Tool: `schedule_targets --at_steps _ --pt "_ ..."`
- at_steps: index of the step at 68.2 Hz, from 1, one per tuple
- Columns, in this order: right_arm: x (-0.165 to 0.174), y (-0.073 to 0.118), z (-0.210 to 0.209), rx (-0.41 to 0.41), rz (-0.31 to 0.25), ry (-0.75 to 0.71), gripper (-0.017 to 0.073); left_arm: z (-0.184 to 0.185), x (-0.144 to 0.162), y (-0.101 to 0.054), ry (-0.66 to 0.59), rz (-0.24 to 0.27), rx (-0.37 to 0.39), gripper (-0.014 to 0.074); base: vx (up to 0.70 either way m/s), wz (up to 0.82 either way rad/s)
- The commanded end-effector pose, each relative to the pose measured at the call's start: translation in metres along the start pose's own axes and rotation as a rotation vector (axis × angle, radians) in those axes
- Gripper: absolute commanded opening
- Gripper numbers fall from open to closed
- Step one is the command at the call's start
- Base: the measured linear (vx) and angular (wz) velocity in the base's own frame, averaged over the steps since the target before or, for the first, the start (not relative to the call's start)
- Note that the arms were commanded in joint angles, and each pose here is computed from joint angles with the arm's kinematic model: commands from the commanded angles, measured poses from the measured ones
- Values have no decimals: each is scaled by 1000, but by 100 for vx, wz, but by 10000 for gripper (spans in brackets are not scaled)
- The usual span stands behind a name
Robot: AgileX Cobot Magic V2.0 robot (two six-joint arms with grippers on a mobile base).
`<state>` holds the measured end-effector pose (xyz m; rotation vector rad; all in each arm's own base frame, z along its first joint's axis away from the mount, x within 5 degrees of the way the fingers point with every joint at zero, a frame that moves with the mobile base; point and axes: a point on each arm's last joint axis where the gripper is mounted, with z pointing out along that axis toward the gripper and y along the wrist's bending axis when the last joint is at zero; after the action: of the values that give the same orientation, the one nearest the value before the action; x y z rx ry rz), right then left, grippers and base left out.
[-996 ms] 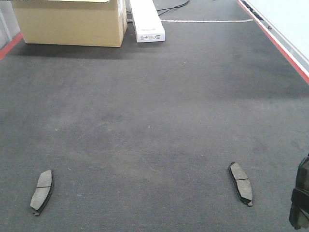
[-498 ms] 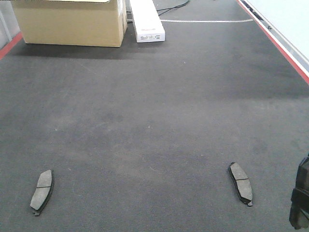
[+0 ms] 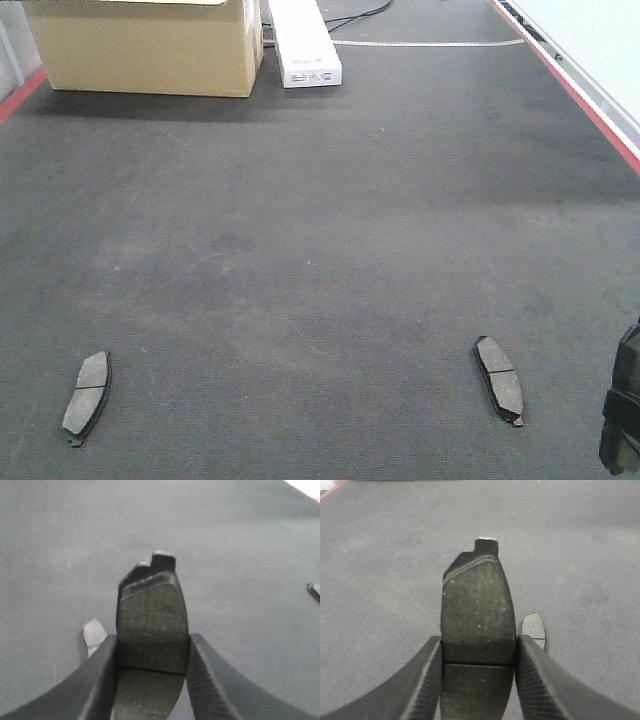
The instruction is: Move and align brake pads A on conveyor
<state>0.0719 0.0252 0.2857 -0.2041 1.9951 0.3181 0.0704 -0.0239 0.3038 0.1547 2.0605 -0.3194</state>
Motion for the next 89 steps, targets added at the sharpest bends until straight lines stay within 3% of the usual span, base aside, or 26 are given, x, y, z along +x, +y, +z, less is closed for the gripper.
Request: schedule_targets --at_steps 1,18,32,44,54,66,75,83,89 --pt "-17 3 -5 -26 -23 -116 -4 9 -33 -9 -33 -25 23 -3 0 0" --pt "-17 3 -5 -26 -23 -116 -4 79 -72 -29 200 -112 46 4 0 0" --pt "-17 3 -5 -26 -23 -116 -4 154 -69 -38 336 -181 41 11 0 0" --pt "-17 3 -5 -26 -23 -116 -4 201 -49 -52 463 -125 49 24 0 0" --pt "-17 3 -5 -26 -23 -116 -4 231 -28 -56 533 -131 29 50 0 0" --pt "-17 3 -5 -26 -23 -116 -4 253 -11 -54 578 -131 6 160 0 0" --pt "-17 3 -5 -26 -23 -116 -4 259 -2 -53 615 -133 -6 318 0 0" --pt "-17 3 -5 -26 -23 -116 -4 260 -4 -53 603 -133 -3 444 0 0" --pt "-17 3 -5 -26 -23 -116 -4 258 -12 -55 602 -128 3 488 0 0"
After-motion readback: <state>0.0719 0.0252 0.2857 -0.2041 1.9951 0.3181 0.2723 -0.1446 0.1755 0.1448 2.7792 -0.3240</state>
